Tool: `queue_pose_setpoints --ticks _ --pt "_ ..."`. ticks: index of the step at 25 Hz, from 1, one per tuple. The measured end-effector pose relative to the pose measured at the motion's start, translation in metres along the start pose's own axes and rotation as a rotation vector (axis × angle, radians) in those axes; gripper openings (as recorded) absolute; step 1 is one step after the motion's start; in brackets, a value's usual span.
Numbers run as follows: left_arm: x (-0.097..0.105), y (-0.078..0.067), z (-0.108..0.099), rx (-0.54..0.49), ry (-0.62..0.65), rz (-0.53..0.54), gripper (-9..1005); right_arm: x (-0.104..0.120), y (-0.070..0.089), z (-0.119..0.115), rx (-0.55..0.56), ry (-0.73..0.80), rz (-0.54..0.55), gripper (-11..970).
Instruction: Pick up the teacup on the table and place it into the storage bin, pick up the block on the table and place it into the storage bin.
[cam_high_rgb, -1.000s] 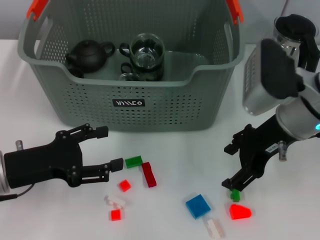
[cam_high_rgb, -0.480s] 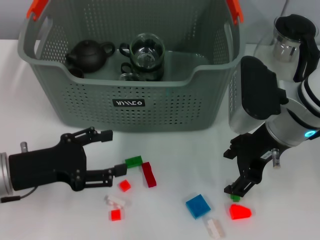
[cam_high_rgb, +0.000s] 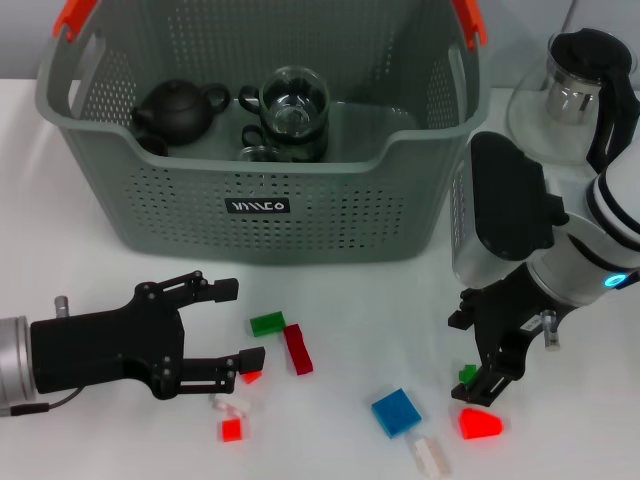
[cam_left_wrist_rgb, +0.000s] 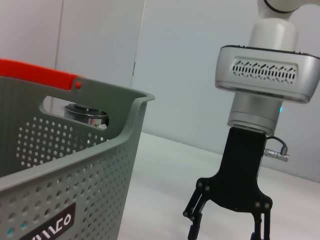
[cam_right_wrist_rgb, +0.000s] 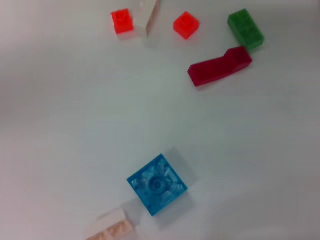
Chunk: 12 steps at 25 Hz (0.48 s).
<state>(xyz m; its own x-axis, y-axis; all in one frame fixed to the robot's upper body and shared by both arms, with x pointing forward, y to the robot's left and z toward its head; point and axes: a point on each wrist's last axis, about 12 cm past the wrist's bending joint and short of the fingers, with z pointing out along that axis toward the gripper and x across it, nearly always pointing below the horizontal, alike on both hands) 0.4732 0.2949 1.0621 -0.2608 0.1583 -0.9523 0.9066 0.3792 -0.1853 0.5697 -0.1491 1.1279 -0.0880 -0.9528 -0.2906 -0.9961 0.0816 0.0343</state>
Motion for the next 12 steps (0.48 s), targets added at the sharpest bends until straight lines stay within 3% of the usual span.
queue_pose_setpoints --ticks 12 --pt "0.0009 -0.0010 -0.0004 -0.004 -0.006 -0.007 904 0.0032 0.0019 0.0083 0.001 0.024 0.002 916"
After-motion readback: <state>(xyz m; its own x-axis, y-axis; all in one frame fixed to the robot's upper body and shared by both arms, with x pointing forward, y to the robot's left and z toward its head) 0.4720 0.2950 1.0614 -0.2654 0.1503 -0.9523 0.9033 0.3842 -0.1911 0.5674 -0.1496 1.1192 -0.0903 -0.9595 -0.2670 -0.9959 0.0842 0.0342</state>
